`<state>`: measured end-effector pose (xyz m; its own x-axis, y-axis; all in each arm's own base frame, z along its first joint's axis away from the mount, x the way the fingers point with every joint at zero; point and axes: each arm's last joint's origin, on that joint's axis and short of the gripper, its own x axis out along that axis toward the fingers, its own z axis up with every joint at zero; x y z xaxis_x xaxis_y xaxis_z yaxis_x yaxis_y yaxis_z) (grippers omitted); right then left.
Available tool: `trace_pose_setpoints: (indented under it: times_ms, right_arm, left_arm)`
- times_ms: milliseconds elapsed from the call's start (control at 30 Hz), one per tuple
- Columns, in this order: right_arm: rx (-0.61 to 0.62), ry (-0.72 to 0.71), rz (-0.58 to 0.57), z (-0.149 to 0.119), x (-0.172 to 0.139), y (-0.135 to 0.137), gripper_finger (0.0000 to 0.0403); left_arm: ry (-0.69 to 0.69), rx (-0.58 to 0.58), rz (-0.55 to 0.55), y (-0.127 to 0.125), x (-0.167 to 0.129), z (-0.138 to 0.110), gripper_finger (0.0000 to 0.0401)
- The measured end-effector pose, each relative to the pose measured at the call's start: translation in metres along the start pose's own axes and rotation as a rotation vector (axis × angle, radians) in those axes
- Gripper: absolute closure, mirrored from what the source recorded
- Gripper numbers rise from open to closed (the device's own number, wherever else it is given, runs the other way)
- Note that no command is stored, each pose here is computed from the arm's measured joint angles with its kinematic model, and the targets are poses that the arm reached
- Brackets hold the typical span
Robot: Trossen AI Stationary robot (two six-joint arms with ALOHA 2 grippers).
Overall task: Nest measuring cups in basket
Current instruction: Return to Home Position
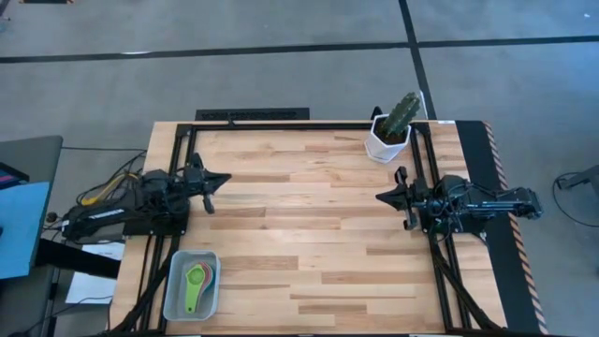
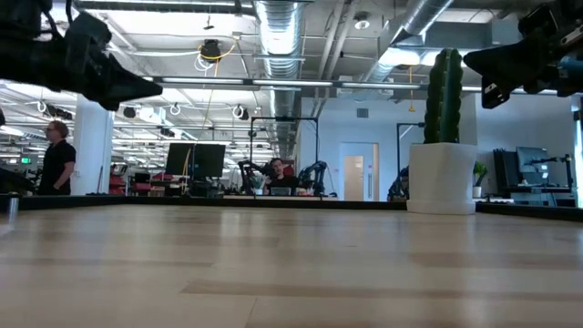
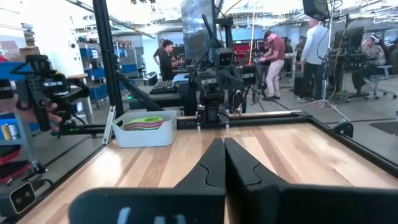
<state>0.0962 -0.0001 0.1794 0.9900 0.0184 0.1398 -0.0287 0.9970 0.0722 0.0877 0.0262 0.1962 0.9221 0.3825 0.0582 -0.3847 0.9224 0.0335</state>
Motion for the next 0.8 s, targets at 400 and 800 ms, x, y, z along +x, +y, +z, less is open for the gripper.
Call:
trace_pose_setpoints:
  times_ms: [400,800]
  right_arm:
    - [-0.004,0.065,0.005,-0.006,0.0,0.0,0.0394]
    - [-0.023,0.106,0.025,-0.01,-0.001,0.0,0.0393]
  left_arm:
    - [-0.052,-0.018,-0.002,-0.002,0.005,-0.018,0.0401]
    - [0.016,-0.028,-0.023,-0.003,0.005,-0.026,0.0401]
